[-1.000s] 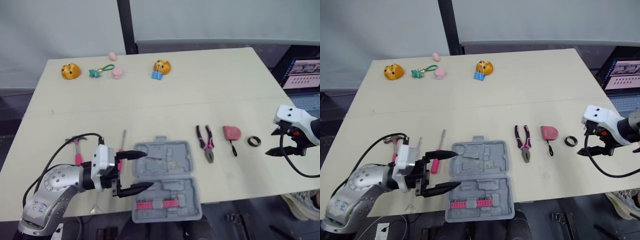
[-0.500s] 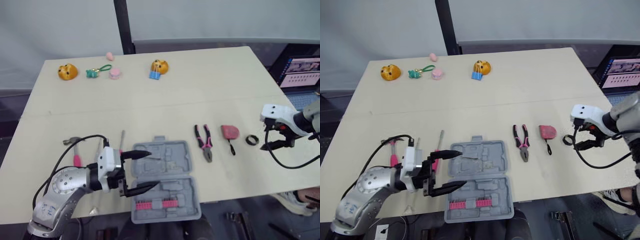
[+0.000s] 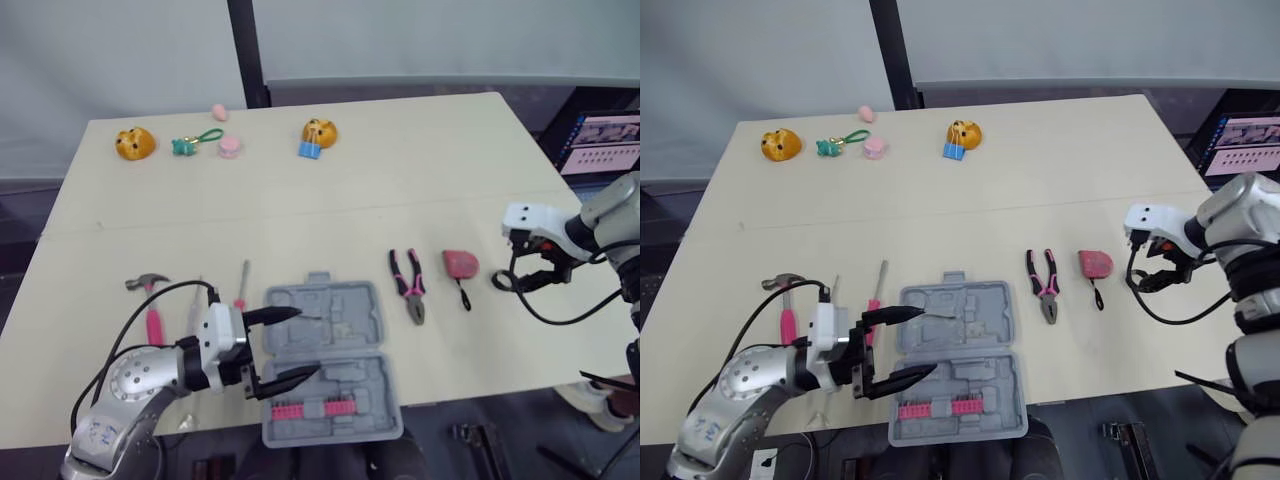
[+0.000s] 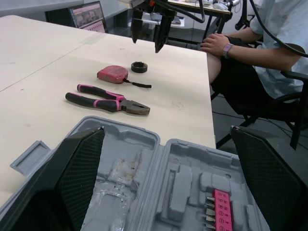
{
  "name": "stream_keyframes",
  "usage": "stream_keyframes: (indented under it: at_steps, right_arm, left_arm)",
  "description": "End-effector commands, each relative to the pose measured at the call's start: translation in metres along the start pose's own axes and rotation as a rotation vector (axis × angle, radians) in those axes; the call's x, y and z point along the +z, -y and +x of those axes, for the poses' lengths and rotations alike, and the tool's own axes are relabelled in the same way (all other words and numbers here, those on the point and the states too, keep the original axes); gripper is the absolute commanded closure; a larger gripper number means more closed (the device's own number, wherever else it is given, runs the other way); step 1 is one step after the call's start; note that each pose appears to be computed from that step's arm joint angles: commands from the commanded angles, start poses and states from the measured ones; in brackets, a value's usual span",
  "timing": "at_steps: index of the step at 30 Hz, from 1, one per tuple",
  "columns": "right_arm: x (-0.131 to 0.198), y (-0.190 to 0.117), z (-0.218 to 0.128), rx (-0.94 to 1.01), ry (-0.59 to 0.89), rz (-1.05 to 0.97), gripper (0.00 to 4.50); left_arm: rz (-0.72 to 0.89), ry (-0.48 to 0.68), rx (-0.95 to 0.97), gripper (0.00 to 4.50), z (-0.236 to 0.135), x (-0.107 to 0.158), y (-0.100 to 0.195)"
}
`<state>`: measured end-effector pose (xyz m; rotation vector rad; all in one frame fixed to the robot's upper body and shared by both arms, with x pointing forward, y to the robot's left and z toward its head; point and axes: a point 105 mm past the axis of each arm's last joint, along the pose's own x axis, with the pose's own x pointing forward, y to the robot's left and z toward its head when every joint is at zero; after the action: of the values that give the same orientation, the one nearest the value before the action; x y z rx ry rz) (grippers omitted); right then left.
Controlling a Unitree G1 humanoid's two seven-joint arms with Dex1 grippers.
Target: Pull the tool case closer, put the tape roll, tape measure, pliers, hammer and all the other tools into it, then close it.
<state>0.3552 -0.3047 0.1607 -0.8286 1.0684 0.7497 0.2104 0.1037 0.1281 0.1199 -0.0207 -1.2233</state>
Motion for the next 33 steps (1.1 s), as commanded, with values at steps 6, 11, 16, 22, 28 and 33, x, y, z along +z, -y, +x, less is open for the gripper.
stream_keyframes:
  at_steps: [6,11,16,22,28,33]
  right_arm:
    - [-0.012,0.007,0.008,-0.047,-0.051,0.16,0.03]
    - [-0.015,0.012,0.017,-0.086,-0.068,0.195,0.03]
    - [-0.013,0.015,0.024,-0.104,-0.065,0.212,0.03]
    - [-0.012,0.015,0.028,-0.105,-0.057,0.219,0.03]
    - [-0.013,0.011,0.034,-0.083,-0.045,0.227,0.03]
    - [-0.012,0.009,0.038,-0.071,-0.038,0.231,0.03]
  left_arm:
    - [0.048,0.022,0.006,0.03,0.003,0.008,0.008]
    - [0.049,0.023,0.009,0.03,0.003,0.009,0.008]
    - [0.048,0.025,0.009,0.03,0.004,0.01,0.008]
    - [0.043,0.025,0.011,0.03,0.004,0.009,0.009]
    - [0.041,0.017,0.016,0.03,0.0,0.009,0.008]
    - [0.04,0.014,0.024,0.03,-0.003,0.009,0.007]
